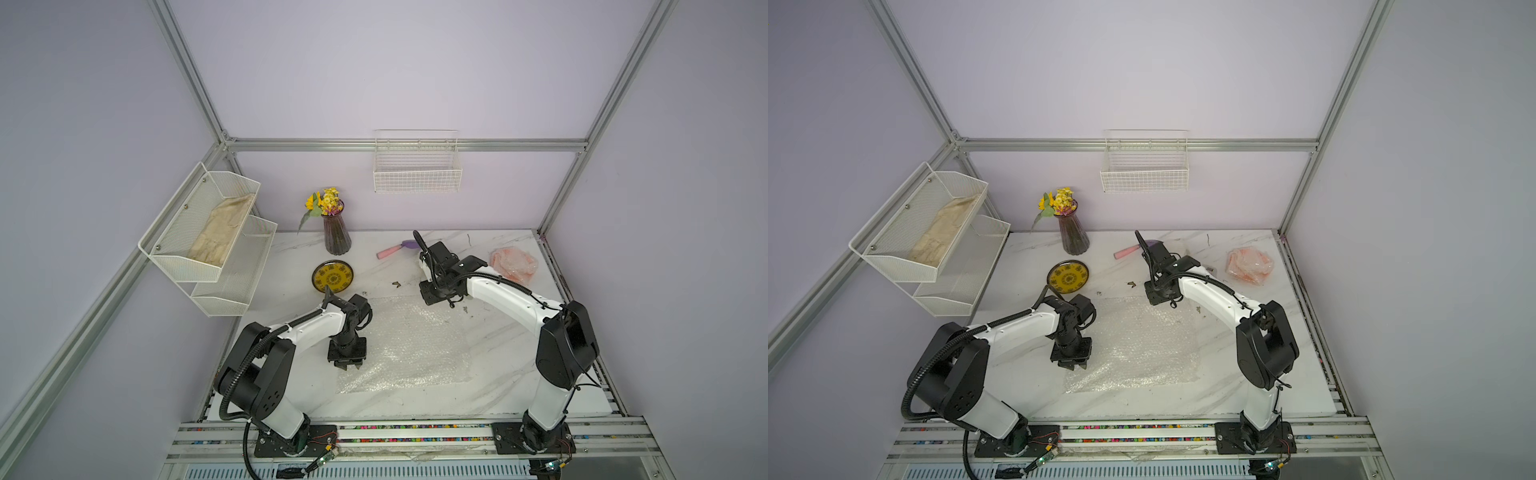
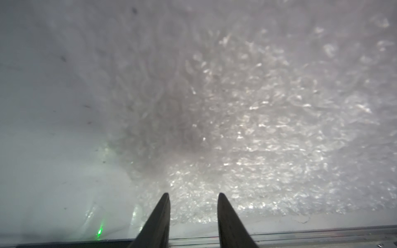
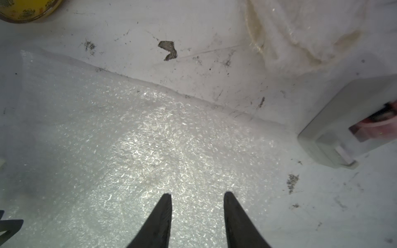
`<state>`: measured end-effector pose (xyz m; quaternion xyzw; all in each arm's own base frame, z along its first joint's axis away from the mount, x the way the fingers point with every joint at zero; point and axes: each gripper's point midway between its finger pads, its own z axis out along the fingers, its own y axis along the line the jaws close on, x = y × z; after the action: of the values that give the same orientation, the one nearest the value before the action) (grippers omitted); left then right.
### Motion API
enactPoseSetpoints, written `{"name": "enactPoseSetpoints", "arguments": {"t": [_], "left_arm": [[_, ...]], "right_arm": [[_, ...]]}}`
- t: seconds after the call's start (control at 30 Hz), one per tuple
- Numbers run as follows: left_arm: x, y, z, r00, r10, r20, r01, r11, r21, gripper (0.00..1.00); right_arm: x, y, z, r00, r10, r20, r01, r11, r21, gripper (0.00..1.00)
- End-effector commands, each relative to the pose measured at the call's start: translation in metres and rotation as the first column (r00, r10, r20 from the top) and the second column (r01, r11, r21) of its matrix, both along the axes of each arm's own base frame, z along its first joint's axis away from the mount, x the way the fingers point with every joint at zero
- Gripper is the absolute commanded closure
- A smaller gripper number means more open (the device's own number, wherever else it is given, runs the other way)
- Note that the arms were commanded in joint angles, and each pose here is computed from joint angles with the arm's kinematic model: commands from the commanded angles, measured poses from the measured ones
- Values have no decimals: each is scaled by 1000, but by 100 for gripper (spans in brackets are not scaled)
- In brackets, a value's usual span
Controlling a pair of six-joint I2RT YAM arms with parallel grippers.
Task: Wrap dinner plates in bubble wrap
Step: Adjust the bubble wrap at the center of the board.
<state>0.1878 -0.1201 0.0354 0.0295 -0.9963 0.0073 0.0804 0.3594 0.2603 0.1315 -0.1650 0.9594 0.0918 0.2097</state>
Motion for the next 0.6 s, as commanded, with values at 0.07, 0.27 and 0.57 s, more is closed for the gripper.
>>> {"name": "enactPoseSetpoints", "arguments": {"t": [0.07, 0.27, 0.57], "left_arm": [[21, 26, 24, 996, 31, 81, -40, 993, 115, 63], [48, 35, 52, 974, 119, 195, -125, 992, 18, 59], [69, 66, 108, 887, 257, 385, -208, 964, -164, 53]], "right_arm": [[11, 36, 3, 990, -127, -68, 141, 952, 272, 64], [26, 93, -17, 945, -187, -268, 307, 789, 532, 66], [72, 194, -47, 932, -137, -336, 354, 542, 762, 60]]}}
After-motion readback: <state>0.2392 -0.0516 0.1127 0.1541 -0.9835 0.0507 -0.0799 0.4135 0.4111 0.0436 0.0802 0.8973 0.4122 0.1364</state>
